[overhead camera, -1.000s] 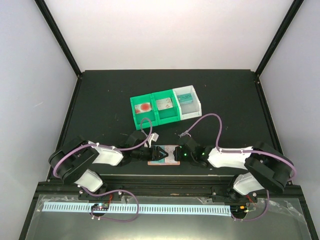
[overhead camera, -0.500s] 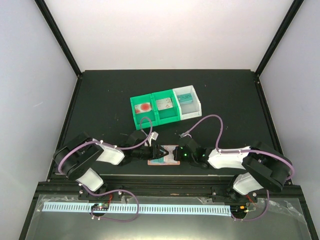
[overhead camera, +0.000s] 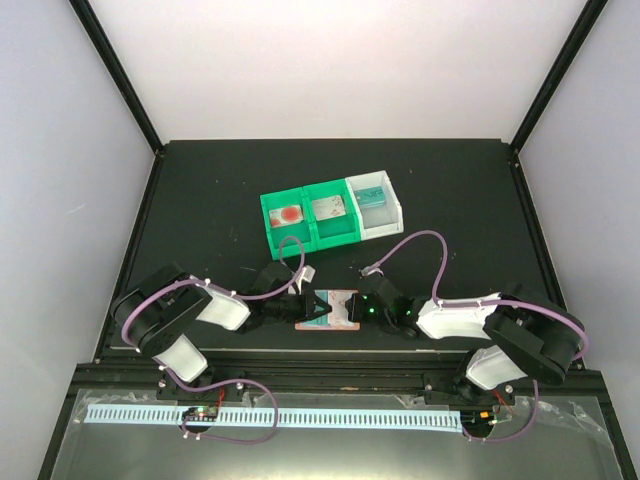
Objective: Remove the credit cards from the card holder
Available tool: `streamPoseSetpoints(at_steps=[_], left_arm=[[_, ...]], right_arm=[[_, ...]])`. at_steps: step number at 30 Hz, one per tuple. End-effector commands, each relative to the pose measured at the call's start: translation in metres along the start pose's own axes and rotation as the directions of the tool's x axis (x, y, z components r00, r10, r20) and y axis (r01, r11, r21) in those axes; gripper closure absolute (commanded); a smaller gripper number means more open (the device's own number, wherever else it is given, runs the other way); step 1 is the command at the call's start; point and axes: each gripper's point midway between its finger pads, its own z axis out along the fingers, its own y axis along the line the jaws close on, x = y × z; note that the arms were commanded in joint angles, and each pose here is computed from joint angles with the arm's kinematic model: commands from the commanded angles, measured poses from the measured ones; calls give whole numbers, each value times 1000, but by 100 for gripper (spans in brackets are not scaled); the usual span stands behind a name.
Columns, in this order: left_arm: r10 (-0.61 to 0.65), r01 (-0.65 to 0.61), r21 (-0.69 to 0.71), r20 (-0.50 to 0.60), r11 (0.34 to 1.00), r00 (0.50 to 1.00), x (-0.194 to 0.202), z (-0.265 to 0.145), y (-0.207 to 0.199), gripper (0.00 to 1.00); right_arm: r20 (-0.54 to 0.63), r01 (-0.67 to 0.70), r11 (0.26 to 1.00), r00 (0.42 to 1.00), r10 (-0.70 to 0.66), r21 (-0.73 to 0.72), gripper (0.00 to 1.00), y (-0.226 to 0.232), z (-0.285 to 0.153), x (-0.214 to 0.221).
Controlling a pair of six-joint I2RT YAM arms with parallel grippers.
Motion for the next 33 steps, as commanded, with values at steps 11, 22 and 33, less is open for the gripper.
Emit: streamPoseSetpoints(at_steps=[11, 22, 33], left_arm=[[23, -22, -42, 41, 999, 999, -3, -14, 0, 98], [58, -47, -118, 97, 992, 994, -8, -32, 3, 98], [176, -156, -145, 143, 977, 974, -18, -56, -18, 99]], right_arm=[[-61, 14, 993, 998, -7, 115, 95, -32, 1, 21], [-47, 35, 994, 998, -30, 105, 95, -27, -3, 16], [-7, 216, 976, 976, -215, 17, 91, 15, -27, -12]])
